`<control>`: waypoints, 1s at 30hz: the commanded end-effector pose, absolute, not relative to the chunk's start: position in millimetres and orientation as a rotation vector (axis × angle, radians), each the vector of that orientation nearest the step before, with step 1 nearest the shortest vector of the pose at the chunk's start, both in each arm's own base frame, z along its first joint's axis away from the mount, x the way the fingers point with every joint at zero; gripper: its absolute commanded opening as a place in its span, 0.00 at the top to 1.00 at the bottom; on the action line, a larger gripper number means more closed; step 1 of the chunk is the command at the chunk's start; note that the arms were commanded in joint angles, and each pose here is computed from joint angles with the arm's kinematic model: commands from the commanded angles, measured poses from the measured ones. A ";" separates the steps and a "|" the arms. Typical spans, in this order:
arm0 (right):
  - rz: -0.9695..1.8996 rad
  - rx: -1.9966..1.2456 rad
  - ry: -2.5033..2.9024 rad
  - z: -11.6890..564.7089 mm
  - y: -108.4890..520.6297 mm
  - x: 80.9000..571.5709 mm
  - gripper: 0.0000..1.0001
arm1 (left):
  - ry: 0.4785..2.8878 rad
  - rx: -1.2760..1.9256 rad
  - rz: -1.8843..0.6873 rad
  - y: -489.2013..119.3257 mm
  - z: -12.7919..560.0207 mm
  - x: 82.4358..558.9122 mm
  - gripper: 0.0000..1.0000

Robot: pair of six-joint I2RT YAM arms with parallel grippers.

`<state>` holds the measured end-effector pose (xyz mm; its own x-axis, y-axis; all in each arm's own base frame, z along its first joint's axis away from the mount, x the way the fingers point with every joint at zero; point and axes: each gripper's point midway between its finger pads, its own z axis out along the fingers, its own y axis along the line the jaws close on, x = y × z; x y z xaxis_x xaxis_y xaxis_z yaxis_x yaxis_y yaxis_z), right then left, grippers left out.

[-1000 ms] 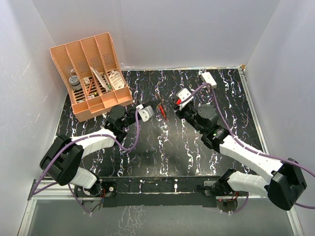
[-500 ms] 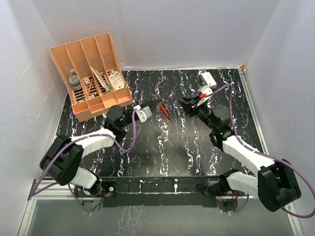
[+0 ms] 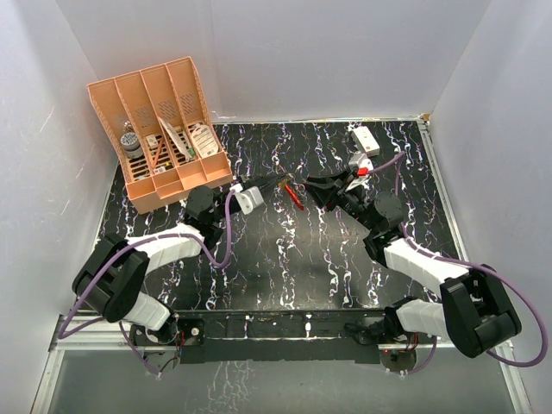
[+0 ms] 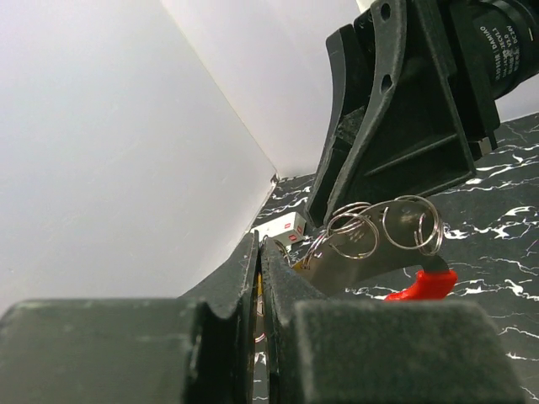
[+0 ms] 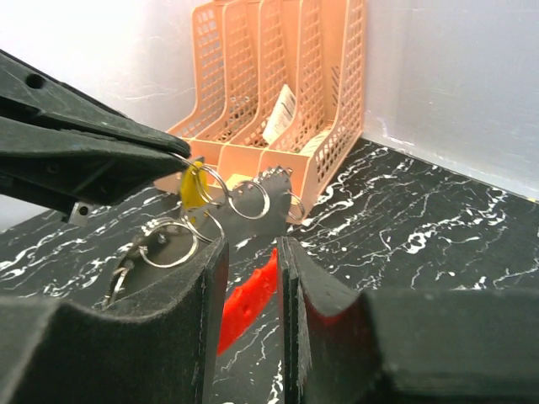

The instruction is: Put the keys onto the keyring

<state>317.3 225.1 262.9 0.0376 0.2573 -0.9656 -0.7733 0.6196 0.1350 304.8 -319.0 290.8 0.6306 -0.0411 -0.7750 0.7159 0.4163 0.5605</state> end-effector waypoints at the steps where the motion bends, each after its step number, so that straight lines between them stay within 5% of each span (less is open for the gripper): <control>1: 0.917 -0.474 1.185 291.6 227.3 308.1 0.72 | 0.633 1.007 -0.548 -319.9 327.2 298.4 1.00; 20: 1.120 -0.270 1.176 289.5 234.0 308.0 0.69 | 0.615 0.976 -0.568 -321.7 332.7 300.2 1.00; 30: 0.996 -0.286 1.208 306.1 228.2 300.0 0.63 | 0.661 0.962 -0.534 -319.1 330.8 309.7 1.00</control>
<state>306.3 228.8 277.5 -0.0815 0.5048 -0.8594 -0.7587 0.5278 0.3820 309.4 -324.3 293.5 0.6122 -0.0897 -0.7856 0.7358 0.4286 0.5244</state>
